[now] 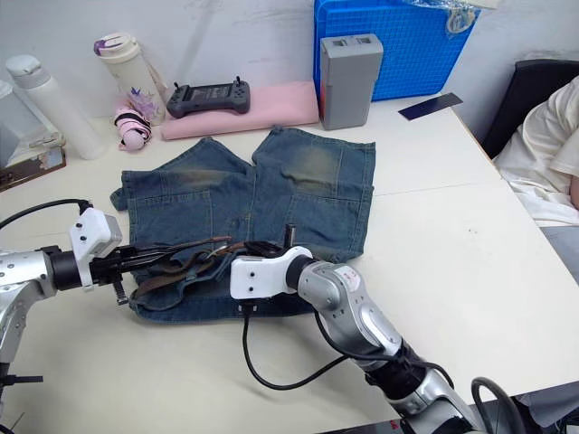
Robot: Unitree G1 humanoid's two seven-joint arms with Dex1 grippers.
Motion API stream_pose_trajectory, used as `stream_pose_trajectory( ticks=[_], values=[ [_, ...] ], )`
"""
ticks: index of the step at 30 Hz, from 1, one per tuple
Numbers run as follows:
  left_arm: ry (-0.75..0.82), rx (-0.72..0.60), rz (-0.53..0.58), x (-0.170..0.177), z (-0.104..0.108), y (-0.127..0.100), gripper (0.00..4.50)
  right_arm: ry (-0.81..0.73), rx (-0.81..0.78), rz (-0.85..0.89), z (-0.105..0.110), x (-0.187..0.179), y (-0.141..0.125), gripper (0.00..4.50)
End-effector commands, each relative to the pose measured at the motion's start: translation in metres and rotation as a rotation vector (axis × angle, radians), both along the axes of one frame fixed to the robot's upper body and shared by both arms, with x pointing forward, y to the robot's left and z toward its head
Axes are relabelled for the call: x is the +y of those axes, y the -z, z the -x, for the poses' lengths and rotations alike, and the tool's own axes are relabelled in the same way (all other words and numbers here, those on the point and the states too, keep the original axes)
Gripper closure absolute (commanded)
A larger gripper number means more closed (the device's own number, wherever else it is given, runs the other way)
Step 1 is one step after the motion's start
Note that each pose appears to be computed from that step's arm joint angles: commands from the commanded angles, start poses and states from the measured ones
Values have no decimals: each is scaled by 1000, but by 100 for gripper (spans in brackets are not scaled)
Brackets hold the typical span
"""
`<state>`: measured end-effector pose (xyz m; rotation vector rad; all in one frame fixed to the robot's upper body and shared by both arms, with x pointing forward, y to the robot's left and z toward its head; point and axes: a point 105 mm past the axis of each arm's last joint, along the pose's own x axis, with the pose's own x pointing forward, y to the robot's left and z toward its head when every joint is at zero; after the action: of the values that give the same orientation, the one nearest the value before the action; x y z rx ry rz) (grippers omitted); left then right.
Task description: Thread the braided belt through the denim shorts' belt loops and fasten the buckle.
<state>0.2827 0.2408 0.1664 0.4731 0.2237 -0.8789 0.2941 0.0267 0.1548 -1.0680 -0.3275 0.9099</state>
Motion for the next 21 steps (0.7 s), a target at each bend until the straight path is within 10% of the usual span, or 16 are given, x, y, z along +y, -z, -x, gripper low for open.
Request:
stream_pose_trajectory(
  ticks=[1, 21],
  values=[
    [-17, -35, -20, 7, 0, -12, 450, 2, -43, -34, 0, 2, -12, 432],
    [23, -30, -108, 22, 5, -21, 450, 19, -13, -54, -2, 4, -9, 432]
  ],
)
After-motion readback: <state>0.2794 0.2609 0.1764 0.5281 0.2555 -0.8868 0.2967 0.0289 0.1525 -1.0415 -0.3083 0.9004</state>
